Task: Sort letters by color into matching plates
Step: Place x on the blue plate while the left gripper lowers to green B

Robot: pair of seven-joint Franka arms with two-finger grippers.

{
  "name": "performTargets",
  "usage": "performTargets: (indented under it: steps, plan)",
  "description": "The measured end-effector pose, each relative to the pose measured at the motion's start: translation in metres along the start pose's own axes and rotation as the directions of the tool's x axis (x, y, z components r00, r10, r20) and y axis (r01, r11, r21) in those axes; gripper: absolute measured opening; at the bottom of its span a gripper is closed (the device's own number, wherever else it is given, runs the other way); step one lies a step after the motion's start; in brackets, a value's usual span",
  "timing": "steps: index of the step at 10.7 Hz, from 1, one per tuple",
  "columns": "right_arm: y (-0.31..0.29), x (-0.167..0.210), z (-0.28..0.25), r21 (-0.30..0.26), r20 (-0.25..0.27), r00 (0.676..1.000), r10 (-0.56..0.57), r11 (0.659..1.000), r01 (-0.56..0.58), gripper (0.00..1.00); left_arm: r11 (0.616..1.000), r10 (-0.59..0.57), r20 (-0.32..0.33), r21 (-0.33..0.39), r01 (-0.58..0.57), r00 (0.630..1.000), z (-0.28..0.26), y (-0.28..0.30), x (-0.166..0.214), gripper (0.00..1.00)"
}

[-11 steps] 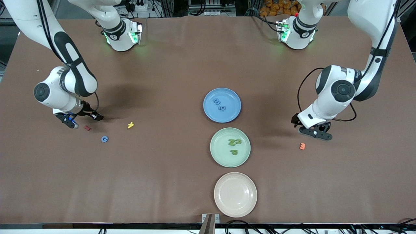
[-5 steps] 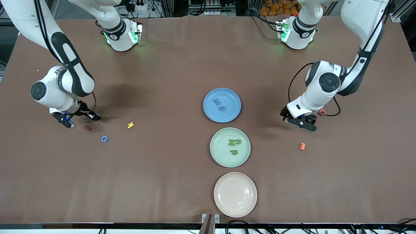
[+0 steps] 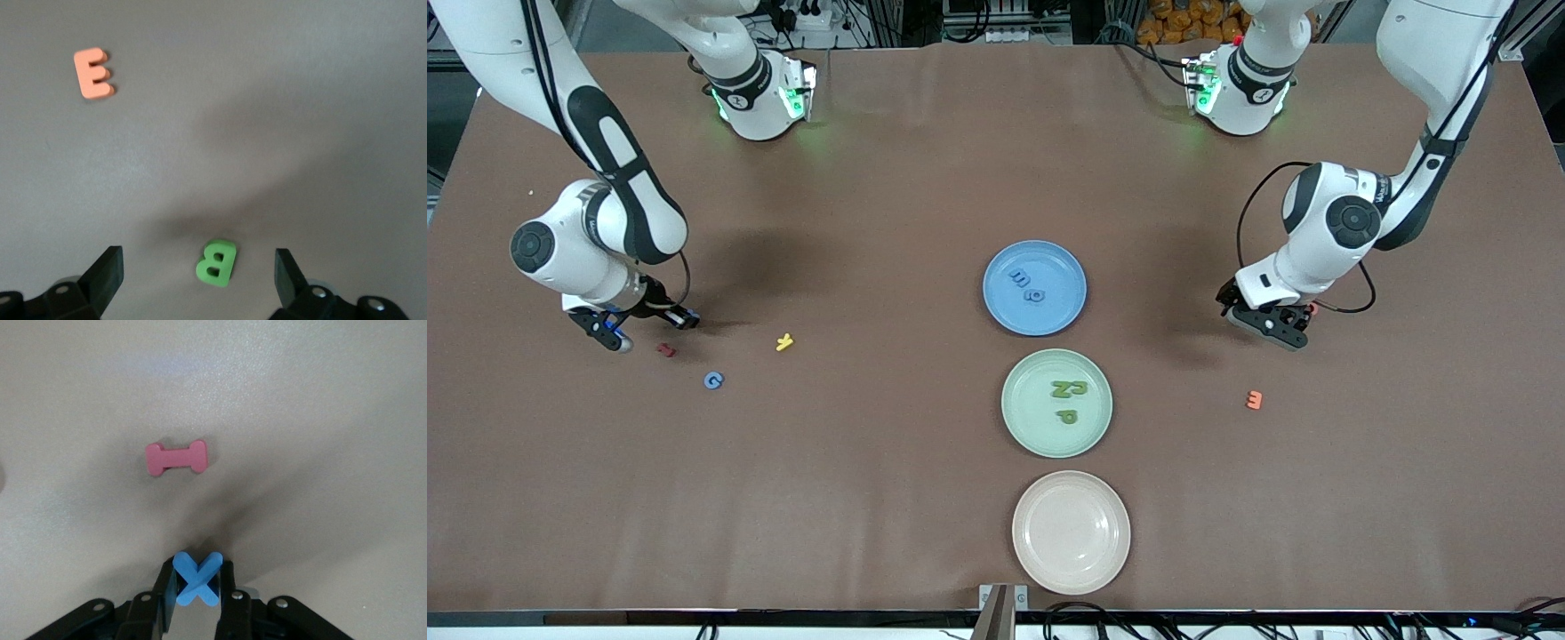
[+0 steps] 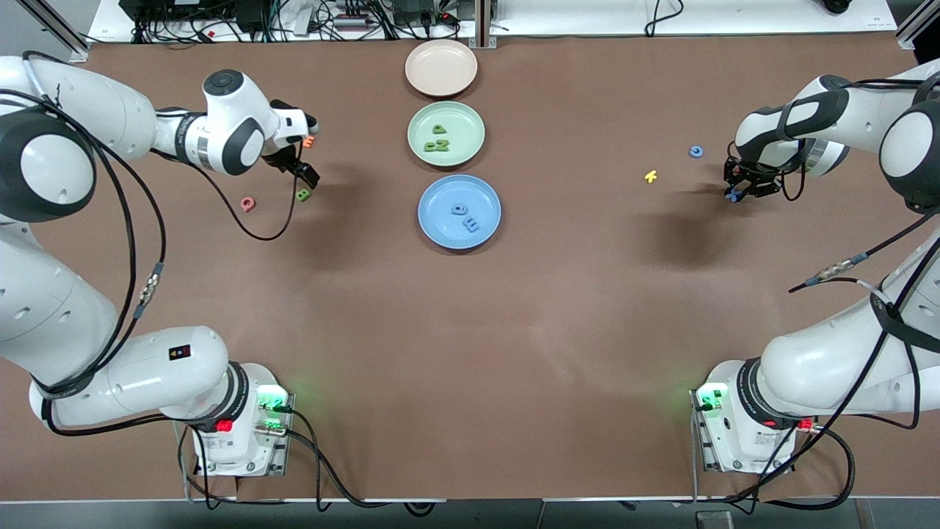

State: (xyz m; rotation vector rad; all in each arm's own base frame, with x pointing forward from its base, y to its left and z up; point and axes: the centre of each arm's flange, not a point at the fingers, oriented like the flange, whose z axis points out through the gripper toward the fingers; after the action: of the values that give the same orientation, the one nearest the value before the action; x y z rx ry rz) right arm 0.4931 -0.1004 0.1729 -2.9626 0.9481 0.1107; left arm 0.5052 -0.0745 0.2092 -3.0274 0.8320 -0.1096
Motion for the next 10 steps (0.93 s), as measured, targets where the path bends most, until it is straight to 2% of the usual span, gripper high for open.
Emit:
performTargets:
  steps: [3, 5, 6, 10]
  plan:
    - [-0.009, -0.003, 0.000, 0.008, -0.011, 0.999, -0.033, 0.999, 0.033, 0.30, 0.999, 0.044, 0.013, -0.012, -0.043, 0.999, 0.005, 0.010, -0.004, 1.00]
    - [-0.050, -0.013, -0.005, 0.027, -0.032, 0.986, -0.162, 0.986, 0.163, 0.30, 0.997, 0.071, 0.022, -0.019, -0.071, 0.997, 0.008, 0.017, -0.007, 1.00]
    - [-0.075, -0.016, -0.013, 0.030, -0.038, 0.970, -0.242, 0.970, 0.243, 0.30, 0.997, 0.081, 0.026, -0.022, -0.080, 0.996, 0.009, 0.018, -0.009, 1.00]
    - [-0.174, -0.022, -0.079, 0.020, 0.029, 0.895, -0.445, 0.895, 0.445, 0.29, 0.996, 0.084, 0.034, -0.033, -0.083, 0.996, 0.017, 0.018, -0.014, 0.97]
